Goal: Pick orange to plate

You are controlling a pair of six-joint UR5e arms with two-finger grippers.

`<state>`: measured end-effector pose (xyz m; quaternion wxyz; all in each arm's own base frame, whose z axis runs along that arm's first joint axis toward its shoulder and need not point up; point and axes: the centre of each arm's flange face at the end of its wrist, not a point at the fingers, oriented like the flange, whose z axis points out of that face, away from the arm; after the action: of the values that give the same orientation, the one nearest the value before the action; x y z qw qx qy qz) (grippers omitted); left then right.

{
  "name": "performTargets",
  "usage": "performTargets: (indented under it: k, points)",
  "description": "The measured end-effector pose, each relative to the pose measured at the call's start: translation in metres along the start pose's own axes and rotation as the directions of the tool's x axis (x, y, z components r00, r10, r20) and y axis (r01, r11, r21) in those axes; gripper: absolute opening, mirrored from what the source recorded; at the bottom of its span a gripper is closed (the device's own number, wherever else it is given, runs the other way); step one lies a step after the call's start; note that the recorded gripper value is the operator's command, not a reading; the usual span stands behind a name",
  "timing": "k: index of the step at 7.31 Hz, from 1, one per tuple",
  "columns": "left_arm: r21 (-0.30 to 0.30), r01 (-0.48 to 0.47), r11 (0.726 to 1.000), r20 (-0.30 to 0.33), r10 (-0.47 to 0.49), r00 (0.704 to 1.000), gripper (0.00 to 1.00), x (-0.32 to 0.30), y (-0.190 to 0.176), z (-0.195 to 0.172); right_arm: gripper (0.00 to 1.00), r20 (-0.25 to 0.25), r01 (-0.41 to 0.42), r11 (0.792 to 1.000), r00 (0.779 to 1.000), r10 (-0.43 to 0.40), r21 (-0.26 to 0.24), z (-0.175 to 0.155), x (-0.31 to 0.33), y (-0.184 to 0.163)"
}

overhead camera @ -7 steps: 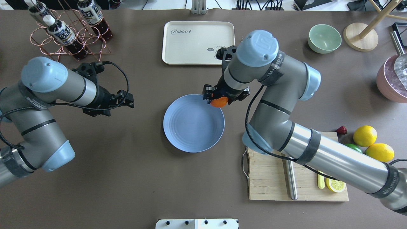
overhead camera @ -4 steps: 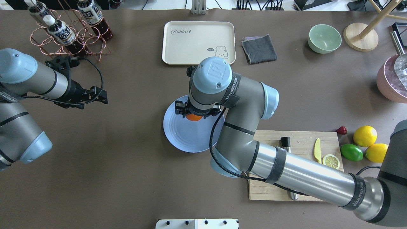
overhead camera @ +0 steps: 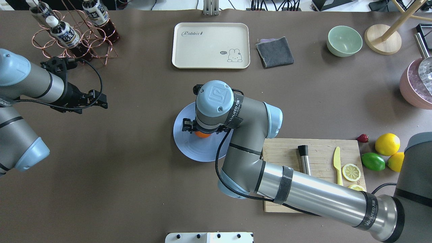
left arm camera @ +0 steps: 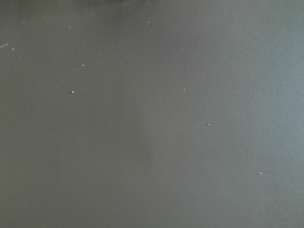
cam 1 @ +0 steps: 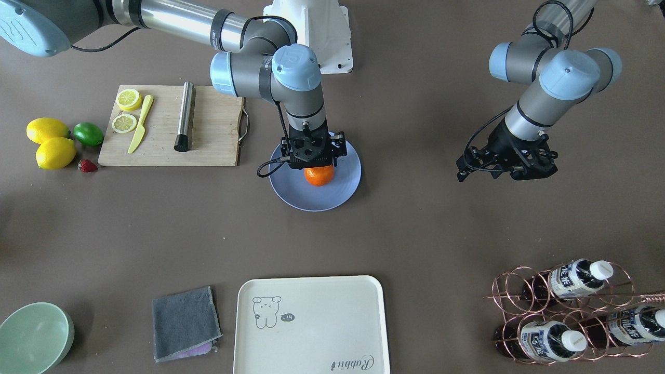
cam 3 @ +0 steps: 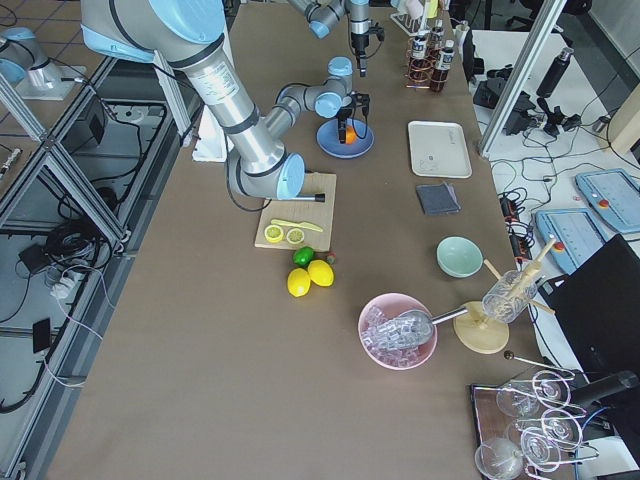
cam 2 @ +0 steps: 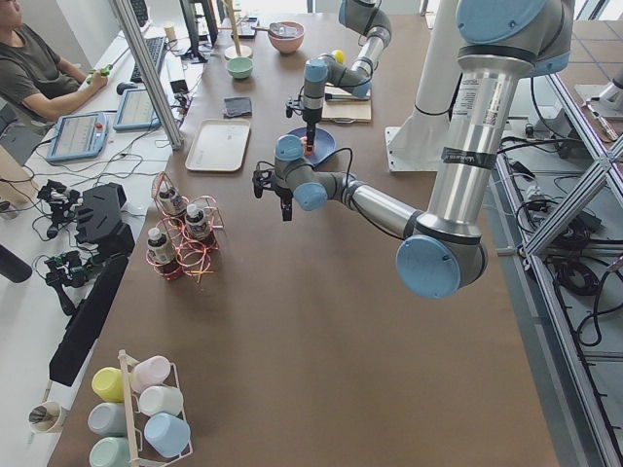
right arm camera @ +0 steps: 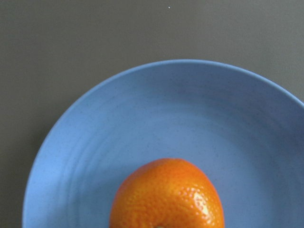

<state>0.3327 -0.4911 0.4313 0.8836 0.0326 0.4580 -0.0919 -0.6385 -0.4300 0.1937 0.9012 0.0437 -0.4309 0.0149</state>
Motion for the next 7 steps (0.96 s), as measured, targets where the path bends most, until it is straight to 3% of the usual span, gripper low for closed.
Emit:
performTargets:
  k: [2,3,5,7]
  points:
    - [0.001,0.006,1.0,-0.003,-0.006,1.0,0.97,-0.003,-0.004,-0.005,1.0,0.009,-0.005,1.0,1.0,0.005,-0.007,-0.008,0.015,-0.004]
    - [-0.005,0.016,1.0,-0.011,-0.016,1.0,0.97,-0.016,-0.017,-0.018,1.0,0.027,-0.02,1.0,0.999,0.021,-0.016,-0.029,0.046,-0.024]
    - [-0.003,-0.042,0.999,-0.021,0.042,0.999,0.97,-0.106,-0.055,-0.074,1.0,0.04,0.022,0.999,0.999,-0.021,-0.037,-0.092,0.208,-0.092]
    - [0.032,-0.185,0.982,0.022,0.184,0.983,0.97,-0.25,-0.071,-0.132,1.0,-0.014,0.144,0.989,0.989,-0.144,-0.041,-0.15,0.436,-0.136]
